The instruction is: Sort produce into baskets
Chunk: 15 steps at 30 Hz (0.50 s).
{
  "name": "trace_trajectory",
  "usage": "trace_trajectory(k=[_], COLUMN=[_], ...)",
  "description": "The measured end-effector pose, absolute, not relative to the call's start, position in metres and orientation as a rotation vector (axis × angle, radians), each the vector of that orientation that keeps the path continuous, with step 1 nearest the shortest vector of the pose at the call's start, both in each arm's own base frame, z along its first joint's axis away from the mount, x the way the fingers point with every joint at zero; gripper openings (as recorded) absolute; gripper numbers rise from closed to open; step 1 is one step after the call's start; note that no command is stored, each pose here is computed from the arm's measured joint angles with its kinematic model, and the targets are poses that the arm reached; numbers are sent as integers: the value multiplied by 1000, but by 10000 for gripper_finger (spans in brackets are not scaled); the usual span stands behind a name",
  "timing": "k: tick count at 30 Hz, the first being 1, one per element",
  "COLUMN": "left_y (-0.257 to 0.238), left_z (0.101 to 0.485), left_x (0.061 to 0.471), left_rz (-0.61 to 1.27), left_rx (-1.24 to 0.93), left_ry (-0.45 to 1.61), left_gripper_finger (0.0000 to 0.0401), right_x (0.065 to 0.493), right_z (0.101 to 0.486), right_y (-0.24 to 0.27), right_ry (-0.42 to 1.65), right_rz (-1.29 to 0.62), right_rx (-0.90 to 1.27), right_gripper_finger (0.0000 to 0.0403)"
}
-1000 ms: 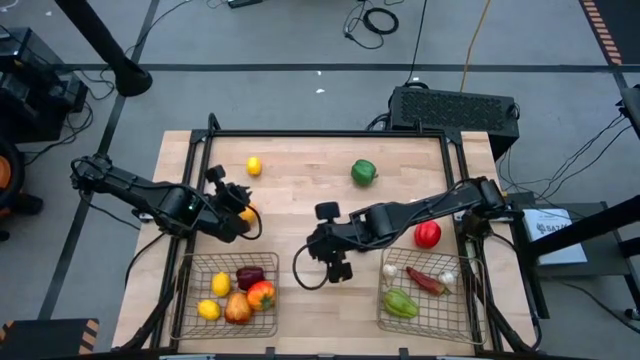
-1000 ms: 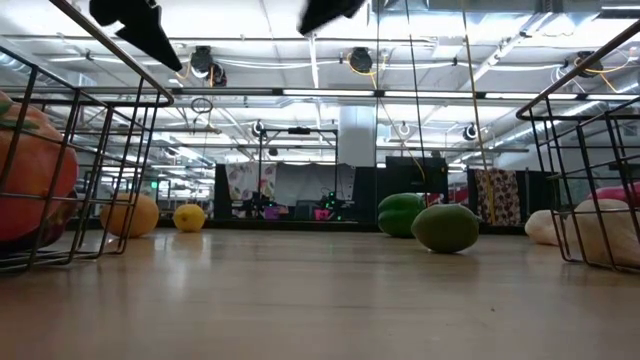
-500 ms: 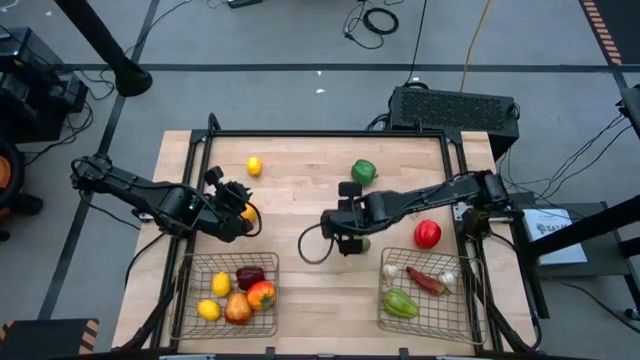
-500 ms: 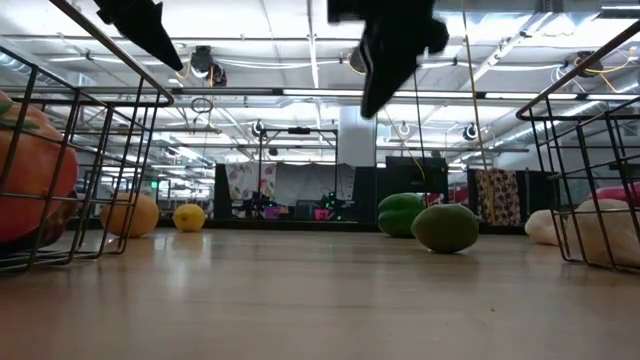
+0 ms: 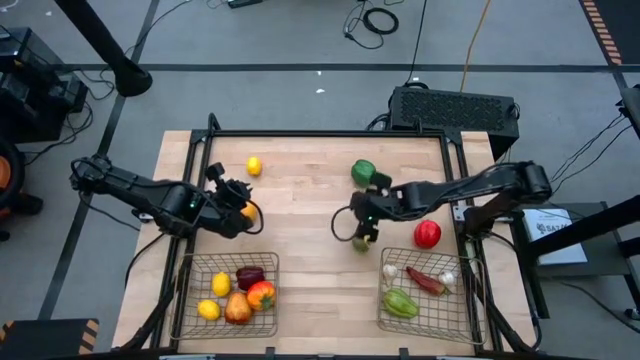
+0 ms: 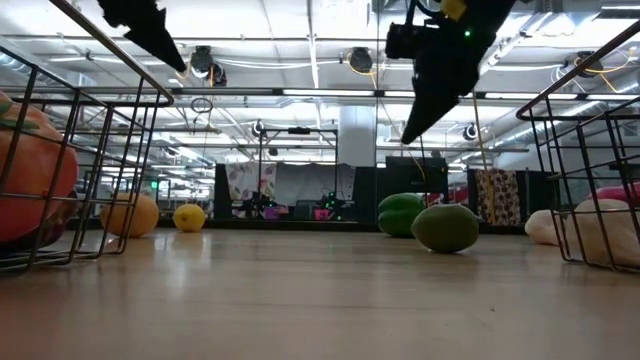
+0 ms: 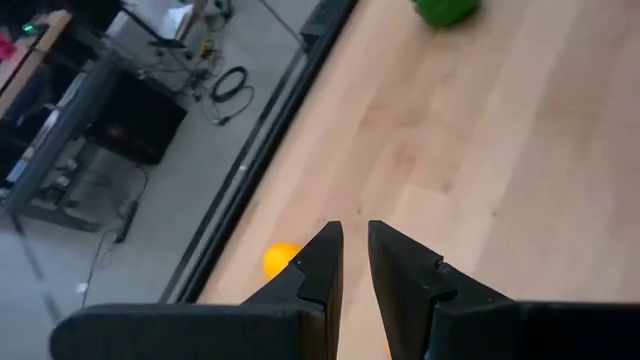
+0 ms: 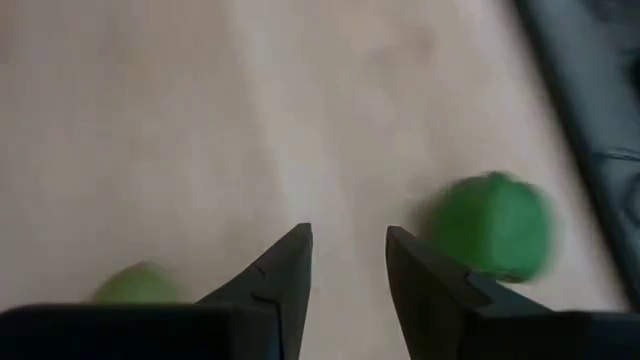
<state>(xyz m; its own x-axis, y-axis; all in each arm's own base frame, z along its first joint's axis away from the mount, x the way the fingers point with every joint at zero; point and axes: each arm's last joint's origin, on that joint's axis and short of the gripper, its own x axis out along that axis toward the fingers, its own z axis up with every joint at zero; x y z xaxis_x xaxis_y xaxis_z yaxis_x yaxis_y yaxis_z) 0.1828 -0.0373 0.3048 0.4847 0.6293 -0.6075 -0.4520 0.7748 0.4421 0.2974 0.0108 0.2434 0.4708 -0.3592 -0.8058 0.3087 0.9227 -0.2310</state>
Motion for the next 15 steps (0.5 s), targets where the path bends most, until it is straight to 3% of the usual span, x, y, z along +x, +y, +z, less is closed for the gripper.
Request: trace_trajectory(k=[6,15], left_y=[-26,-14], left_z=[306,305], left_x=[191,202], left_rz=[707,661], left_rx=[232,417], left_ry=[804,838], left_gripper_finger=[61,61], right_x=[290,285], right_z=[254,253], right_y=[-22,-57], right_ry=[957,985], right_rz=[-569,-596], right_rx=[-92,16], right_gripper_finger=[133,137])
